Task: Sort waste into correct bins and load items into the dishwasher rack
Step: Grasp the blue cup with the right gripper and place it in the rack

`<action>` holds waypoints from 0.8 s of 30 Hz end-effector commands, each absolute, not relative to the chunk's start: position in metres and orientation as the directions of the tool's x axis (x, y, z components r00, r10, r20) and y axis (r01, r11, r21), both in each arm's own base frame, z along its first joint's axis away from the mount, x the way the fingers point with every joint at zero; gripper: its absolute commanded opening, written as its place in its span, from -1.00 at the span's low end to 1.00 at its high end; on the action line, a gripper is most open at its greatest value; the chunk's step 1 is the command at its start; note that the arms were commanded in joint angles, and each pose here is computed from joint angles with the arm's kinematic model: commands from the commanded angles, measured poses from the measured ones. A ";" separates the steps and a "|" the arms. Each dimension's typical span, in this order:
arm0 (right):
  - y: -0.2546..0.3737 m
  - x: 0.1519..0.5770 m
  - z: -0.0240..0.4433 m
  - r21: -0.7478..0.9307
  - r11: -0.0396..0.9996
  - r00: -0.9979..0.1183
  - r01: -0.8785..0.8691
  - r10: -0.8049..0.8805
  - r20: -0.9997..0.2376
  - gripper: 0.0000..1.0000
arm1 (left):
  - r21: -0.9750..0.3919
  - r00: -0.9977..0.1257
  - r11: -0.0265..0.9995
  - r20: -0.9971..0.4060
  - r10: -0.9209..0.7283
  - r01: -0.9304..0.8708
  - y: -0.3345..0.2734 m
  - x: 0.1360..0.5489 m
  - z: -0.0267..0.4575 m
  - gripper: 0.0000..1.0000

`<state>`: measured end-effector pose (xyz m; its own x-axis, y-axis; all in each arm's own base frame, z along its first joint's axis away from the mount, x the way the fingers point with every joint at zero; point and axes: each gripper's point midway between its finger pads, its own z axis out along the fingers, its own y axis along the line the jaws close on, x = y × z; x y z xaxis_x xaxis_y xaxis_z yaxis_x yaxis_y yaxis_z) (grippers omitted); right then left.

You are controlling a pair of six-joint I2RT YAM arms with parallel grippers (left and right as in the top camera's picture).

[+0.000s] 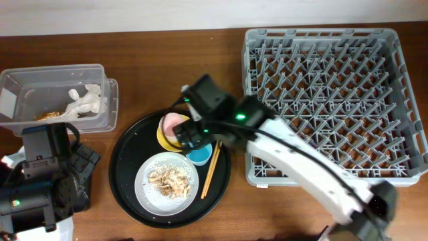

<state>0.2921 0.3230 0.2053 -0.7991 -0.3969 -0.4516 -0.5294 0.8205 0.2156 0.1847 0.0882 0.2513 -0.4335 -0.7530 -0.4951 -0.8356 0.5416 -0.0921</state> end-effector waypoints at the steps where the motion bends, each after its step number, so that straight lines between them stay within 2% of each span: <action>1: 0.366 0.272 0.182 0.331 0.733 -0.793 -0.595 -0.465 -0.394 0.97 | -0.101 -0.420 0.532 -0.498 -0.759 -0.841 0.089 0.184 0.253 0.98; 2: 0.367 0.272 0.156 0.302 0.756 -0.806 -0.581 -0.483 -0.342 0.99 | -0.101 -0.420 0.532 -0.498 -0.759 -0.841 0.089 0.184 0.253 0.98; 4: 0.359 0.273 0.126 0.277 0.844 -0.884 -0.459 -0.403 -0.237 0.54 | -0.101 -0.420 0.532 -0.498 -0.759 -0.841 0.089 0.184 0.253 0.98; 6: 0.361 0.268 0.108 0.271 0.874 -0.914 -0.402 -0.365 -0.176 0.41 | -0.101 -0.420 0.532 -0.498 -0.759 -0.841 0.089 0.184 0.253 0.98; 8: 0.355 0.265 0.089 0.162 0.922 -0.930 -0.351 -0.324 -0.173 0.37 | -0.101 -0.420 0.532 -0.498 -0.759 -0.841 0.089 0.184 0.253 0.98; 11: 0.350 0.264 0.076 0.023 0.940 -0.921 -0.339 -0.327 -0.214 0.30 | -0.101 -0.420 0.532 -0.498 -0.759 -0.841 0.089 0.184 0.253 0.98; 13: 0.346 0.263 0.064 -0.013 0.946 -0.927 -0.324 -0.320 -0.197 0.30 | -0.101 -0.420 0.532 -0.498 -0.759 -0.841 0.089 0.184 0.253 0.98; 15: 0.347 0.263 0.064 -0.013 0.946 -0.927 -0.324 -0.320 -0.197 0.25 | -0.101 -0.420 0.532 -0.498 -0.759 -0.841 0.089 0.184 0.253 0.98; 19: 0.351 0.260 0.067 0.014 0.949 -0.932 -0.316 -0.308 -0.191 -0.44 | -0.101 -0.420 0.532 -0.498 -0.759 -0.841 0.089 0.184 0.253 0.98; 21: 0.355 0.269 0.104 0.074 0.951 -0.936 -0.299 -0.278 -0.216 -0.92 | -0.101 -0.420 0.532 -0.498 -0.759 -0.841 0.089 0.184 0.253 0.99; 24: 0.330 0.289 0.170 0.089 0.965 -0.946 -0.246 -0.219 -0.239 -0.92 | -0.101 -0.420 0.532 -0.498 -0.759 -0.841 0.089 0.184 0.253 0.98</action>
